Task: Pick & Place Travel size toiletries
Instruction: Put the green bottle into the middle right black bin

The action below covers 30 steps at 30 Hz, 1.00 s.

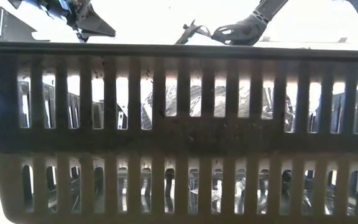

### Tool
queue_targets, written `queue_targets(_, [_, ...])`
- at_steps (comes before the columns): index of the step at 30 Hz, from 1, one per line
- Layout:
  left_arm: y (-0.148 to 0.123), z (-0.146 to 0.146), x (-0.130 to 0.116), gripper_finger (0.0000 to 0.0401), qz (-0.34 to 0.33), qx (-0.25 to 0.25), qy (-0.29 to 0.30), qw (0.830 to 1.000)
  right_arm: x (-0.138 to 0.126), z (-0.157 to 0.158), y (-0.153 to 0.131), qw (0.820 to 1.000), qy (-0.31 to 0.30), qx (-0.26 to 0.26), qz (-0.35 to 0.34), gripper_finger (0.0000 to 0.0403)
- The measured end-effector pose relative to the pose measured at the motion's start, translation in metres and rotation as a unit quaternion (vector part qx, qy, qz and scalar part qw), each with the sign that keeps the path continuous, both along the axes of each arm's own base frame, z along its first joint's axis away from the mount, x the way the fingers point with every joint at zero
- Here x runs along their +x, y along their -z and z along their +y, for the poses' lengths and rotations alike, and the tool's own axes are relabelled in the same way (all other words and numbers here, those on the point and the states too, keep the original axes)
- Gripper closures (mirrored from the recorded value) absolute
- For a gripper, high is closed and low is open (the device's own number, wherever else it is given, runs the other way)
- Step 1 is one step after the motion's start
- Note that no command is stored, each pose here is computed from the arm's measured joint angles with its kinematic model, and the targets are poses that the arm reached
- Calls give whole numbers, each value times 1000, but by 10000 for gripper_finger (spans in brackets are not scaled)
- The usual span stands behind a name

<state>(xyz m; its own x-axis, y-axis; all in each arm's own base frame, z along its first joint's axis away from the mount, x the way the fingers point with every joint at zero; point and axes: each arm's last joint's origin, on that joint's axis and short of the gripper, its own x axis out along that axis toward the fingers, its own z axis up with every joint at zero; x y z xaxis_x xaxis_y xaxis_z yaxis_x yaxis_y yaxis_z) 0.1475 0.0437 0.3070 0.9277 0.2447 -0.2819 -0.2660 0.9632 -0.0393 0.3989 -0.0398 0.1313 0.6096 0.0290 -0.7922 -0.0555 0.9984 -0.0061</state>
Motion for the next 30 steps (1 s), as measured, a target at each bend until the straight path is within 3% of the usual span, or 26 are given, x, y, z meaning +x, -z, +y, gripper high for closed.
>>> queue_targets(13, [0, 0, 0, 368, 0, 0, 0, 1000, -7, -8, 6, 999, 11, 8, 38, 164])
queue_targets(30, [0, 0, 0, 368, -1, 1, -2, 1000, -5, -7, 4, 1000, 8, 8, 22, 164])
